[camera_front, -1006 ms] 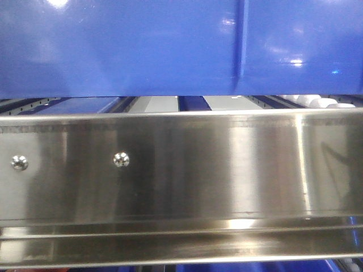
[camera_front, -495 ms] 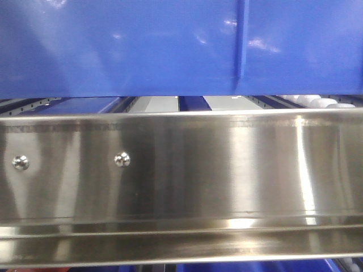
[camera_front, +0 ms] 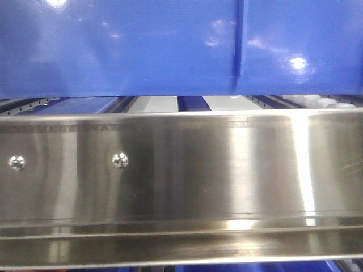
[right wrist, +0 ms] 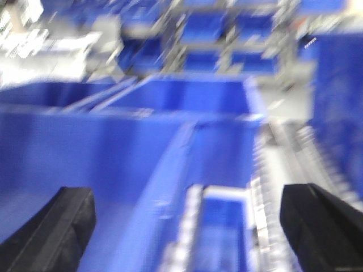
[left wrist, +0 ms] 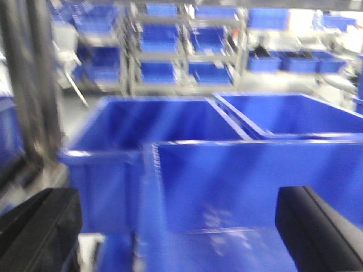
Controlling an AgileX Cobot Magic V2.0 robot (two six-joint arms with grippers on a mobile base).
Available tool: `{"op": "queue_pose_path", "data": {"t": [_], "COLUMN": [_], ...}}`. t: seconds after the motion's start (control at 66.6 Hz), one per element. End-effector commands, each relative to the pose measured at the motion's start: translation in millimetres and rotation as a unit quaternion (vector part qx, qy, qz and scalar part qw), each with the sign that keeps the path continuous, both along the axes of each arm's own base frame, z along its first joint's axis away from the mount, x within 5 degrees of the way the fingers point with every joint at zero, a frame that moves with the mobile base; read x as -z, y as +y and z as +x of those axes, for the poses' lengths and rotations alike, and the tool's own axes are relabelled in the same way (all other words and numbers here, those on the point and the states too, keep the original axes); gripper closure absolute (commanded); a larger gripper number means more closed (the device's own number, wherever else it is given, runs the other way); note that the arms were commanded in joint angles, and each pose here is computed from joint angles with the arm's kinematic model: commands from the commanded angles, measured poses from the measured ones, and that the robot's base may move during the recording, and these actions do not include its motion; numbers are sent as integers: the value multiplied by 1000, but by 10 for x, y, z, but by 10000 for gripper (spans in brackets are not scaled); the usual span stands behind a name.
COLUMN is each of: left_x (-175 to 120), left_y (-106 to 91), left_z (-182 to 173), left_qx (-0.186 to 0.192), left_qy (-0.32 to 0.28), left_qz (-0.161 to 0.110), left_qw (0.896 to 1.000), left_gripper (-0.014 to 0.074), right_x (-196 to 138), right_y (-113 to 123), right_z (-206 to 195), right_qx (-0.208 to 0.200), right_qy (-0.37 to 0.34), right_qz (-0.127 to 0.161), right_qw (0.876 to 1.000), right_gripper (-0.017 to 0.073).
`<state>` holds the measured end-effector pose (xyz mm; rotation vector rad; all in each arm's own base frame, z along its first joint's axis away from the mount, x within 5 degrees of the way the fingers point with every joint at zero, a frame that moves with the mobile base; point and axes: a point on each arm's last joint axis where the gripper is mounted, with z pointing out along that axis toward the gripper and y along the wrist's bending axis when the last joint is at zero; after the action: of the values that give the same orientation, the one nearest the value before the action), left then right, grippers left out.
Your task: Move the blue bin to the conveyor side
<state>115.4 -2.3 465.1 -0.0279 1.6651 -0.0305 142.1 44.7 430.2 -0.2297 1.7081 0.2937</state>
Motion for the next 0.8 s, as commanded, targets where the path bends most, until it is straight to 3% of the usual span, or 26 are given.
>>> {"op": "queue_pose_path", "data": {"t": [0.0, 0.18, 0.45, 0.66, 0.781], "left_x": [-78, -205, -205, -245, -294], "left_y": [-41, -78, -109, -94, -115], "left_z": [123, 372, 780, 991, 1176], "left_qx": [11, 10, -5, -26, -26], "left_qy": [42, 116, 236, 289, 287], "left_qz": [-10, -9, -2, 12, 12], "left_qw": [999, 993, 972, 957, 958], "left_gripper": [-8, -8, -8, -8, -8], "right_x": [-122, -288, -490, -501, -479], "right_y": [99, 242, 377, 469, 486], "right_z": [124, 386, 699, 950, 1097], "right_qx": [-21, -42, -63, -65, -41], "right_qy": [10, 61, 157, 220, 264], "right_qz": [-11, -30, -67, -73, -73], "right_qw": [1000, 997, 983, 971, 961], "right_gripper": [0, 0, 0, 0, 0]}}
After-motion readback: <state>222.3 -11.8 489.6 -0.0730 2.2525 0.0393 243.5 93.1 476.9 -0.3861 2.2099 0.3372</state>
